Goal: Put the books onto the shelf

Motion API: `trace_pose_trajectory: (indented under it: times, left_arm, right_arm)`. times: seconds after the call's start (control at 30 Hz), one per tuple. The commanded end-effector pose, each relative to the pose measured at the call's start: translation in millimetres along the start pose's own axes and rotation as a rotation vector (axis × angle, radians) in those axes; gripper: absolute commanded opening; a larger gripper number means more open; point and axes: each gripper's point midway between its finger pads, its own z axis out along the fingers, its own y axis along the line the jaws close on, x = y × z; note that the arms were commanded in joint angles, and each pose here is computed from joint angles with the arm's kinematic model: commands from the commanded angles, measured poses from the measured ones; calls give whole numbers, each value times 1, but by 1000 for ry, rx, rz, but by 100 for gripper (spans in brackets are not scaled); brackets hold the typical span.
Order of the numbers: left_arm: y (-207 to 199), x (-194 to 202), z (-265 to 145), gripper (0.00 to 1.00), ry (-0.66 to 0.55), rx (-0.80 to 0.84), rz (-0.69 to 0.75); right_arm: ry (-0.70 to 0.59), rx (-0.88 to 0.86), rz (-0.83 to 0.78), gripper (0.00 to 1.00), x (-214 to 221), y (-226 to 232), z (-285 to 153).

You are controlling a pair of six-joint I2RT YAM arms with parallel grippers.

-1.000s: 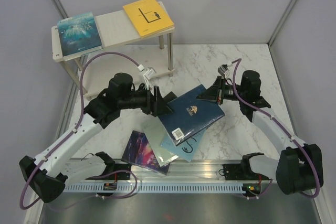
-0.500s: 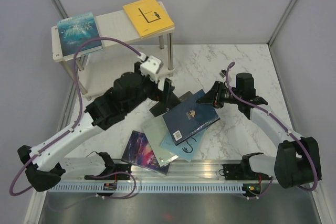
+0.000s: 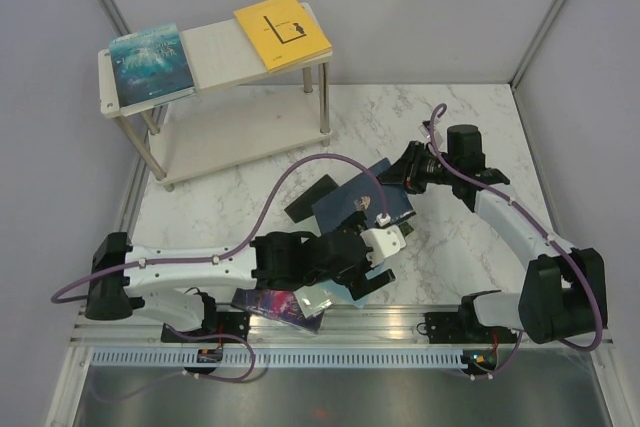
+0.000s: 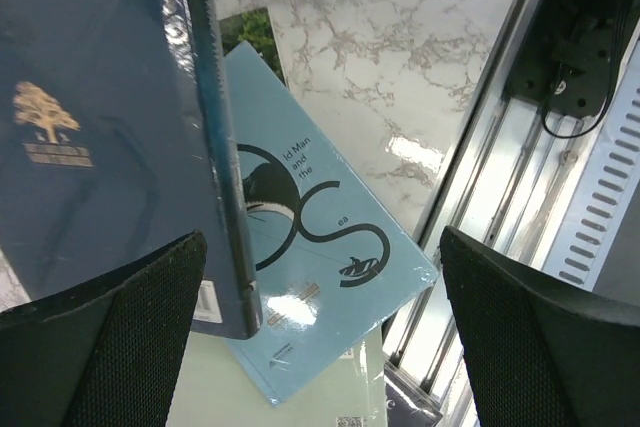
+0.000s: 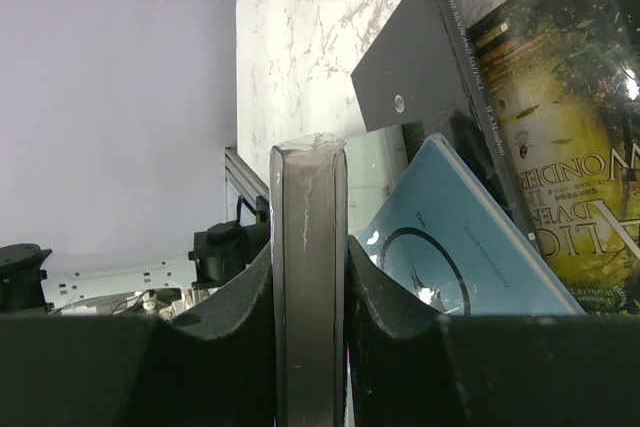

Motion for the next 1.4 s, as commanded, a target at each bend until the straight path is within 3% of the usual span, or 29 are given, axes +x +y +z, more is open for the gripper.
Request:
trace_pose_trajectory:
  times: [0.0,0.27,0.3,0.33,0.37,0.53,0.7,0.9,1.1,1.2,1.23,1.37]
  left_arm:
    - [-4,8,9,100,11,-14,58]
    - [-27,69,52,100,203,4,142]
    - [-10,59,58,100,167,-91,198]
    - [107,-8,1,97,-43,-945,171]
    - [111,-18,-4,94,-71,-983,159]
    - [124,-29,-18,77,-111,-1058,88]
    - [131,-42,-34,77,-146,-1074,40]
    - [119,-35,-60,80,-135,-1081,85]
    - [120,-16,-74,81,-137,-1052,113]
    - [120,-16,-83,89,-176,-1013,96]
    - [121,-19,-90,97,-199,-1003,74]
    - [121,-23,-98,100,-248,-958,55]
  right_arm:
    - [-12,-116,-47,0,-12,50,-15]
    - [59,-156,-9,0,9,70,-32]
    - [61,-163,-8,0,10,72,-35]
    - [72,-172,-9,0,14,75,-37]
    - [72,-174,-15,0,17,78,-41]
    - [89,-141,-9,0,30,73,-48]
    - [65,-14,-25,0,33,47,-48]
    - [27,60,-24,0,20,28,-38]
    - [-13,55,-52,0,5,42,-41]
    - [14,34,-61,0,9,52,-46]
    - [26,29,-58,0,11,54,-47]
    - [39,25,-64,0,18,59,-54]
